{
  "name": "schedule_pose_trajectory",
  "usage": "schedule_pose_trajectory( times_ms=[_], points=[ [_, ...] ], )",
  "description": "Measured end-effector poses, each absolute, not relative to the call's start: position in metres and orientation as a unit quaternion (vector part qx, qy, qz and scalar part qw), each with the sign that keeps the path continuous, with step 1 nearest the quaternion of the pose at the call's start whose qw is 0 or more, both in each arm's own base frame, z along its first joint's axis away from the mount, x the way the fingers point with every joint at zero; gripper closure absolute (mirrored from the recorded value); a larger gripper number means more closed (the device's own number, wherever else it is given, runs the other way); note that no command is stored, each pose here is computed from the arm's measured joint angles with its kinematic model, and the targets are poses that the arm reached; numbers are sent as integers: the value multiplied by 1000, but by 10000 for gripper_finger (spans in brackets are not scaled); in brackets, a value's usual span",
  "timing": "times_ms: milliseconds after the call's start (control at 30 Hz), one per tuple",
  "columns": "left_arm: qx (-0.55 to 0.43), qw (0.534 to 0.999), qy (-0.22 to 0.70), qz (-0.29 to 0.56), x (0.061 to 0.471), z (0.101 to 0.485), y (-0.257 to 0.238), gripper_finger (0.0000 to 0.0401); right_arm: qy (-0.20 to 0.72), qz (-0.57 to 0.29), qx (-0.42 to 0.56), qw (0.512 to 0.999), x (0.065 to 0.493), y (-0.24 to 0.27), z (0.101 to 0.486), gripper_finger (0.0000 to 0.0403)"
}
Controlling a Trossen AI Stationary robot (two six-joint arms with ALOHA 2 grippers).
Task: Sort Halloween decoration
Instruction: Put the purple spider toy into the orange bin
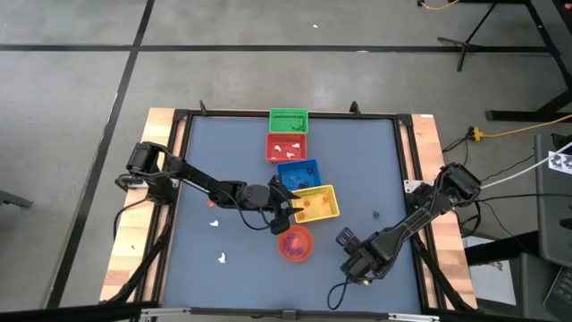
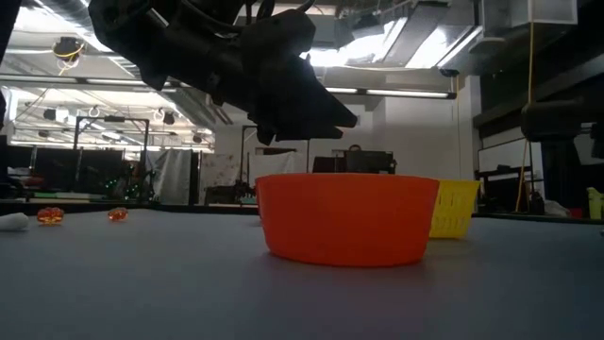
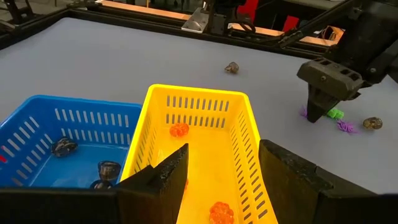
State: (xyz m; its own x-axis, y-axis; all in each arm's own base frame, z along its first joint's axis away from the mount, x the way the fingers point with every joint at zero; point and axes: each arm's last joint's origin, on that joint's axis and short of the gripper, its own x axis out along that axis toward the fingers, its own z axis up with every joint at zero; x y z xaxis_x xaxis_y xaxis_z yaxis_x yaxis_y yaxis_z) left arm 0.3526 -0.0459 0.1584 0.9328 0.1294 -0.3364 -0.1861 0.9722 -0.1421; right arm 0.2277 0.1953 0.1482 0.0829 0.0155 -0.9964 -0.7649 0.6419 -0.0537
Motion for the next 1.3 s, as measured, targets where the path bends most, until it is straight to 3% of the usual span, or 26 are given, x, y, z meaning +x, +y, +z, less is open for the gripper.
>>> schedule_pose_trajectory(
  times_ms=[633, 1033, 1300],
  points=[
    [-86, 979, 165, 81, 353, 158, -46, 222, 614, 291, -307, 667, 224, 192, 141, 240],
    [-86, 979, 165, 81, 353, 158, -46, 222, 617, 294, -305, 663, 223, 192, 140, 331],
    [-86, 979, 165, 81, 353, 158, -46, 222, 618, 293, -306, 662, 222, 191, 140, 354]
  ],
)
